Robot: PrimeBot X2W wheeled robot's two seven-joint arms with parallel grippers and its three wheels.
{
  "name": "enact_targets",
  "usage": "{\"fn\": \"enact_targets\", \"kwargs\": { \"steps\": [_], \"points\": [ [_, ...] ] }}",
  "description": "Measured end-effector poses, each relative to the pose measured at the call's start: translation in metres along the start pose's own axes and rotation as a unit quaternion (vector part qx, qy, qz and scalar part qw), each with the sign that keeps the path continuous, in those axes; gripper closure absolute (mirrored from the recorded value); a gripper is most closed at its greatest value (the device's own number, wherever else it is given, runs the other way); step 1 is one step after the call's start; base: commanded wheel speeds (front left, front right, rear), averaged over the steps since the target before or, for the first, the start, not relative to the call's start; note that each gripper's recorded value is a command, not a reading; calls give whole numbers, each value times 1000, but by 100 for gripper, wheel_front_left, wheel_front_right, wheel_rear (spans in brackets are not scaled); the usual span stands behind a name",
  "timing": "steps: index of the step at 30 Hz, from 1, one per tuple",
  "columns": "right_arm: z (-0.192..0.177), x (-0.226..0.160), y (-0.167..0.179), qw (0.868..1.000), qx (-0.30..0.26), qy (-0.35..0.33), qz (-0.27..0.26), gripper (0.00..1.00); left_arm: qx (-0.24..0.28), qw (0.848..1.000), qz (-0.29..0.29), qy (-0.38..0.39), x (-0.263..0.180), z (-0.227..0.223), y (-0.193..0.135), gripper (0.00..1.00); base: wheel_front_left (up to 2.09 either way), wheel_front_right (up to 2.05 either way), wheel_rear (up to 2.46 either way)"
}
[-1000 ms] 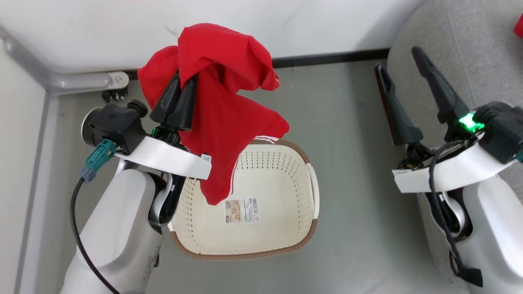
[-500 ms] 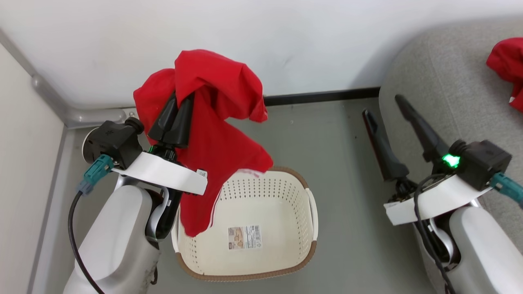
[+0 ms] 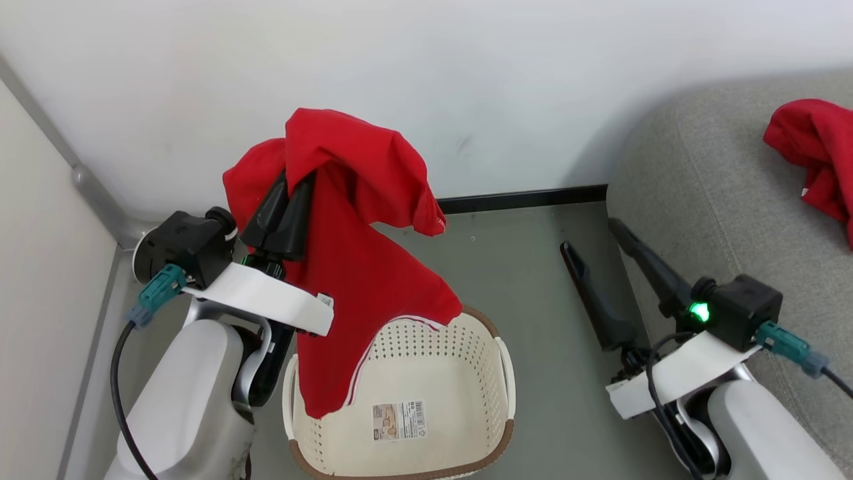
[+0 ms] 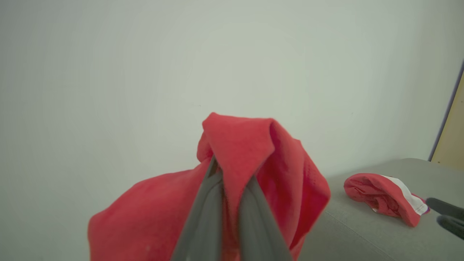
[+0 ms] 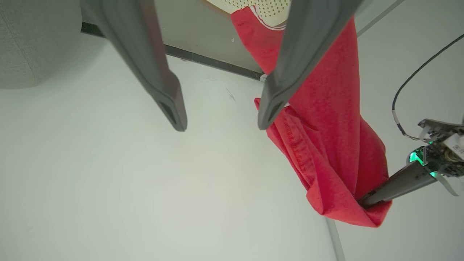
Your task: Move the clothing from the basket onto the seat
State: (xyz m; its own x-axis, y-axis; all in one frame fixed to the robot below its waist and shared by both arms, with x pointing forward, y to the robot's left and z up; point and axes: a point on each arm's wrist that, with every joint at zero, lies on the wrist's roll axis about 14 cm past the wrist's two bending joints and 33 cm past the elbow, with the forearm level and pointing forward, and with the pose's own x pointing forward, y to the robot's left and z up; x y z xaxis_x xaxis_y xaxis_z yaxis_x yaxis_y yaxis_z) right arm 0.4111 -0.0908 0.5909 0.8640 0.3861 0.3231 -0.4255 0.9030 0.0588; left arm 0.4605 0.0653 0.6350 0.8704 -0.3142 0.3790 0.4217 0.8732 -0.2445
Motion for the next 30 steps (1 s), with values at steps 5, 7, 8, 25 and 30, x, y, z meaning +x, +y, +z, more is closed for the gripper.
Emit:
{"fn": "enact_targets", "kwargs": {
  "steps": [5,7,8,25,30],
  "points": [
    [1,-4,15,1000,9,2,18,0,2,1000,-8,-3,-2,9,-6,100,0,0,0],
    [0,-6,20,1000,13,6,25,0,6,1000,-14,-7,-3,14,-9,100,0,0,0],
    [-2,-8,22,999,14,9,28,0,8,1000,-18,-9,-3,16,-11,100,0,0,0],
    [-25,-28,43,996,2,59,73,0,30,991,-130,-31,3,48,-77,100,0,0,0],
    [-29,-30,43,995,3,67,75,0,29,986,-160,-38,2,56,-96,100,0,0,0]
  ]
}}
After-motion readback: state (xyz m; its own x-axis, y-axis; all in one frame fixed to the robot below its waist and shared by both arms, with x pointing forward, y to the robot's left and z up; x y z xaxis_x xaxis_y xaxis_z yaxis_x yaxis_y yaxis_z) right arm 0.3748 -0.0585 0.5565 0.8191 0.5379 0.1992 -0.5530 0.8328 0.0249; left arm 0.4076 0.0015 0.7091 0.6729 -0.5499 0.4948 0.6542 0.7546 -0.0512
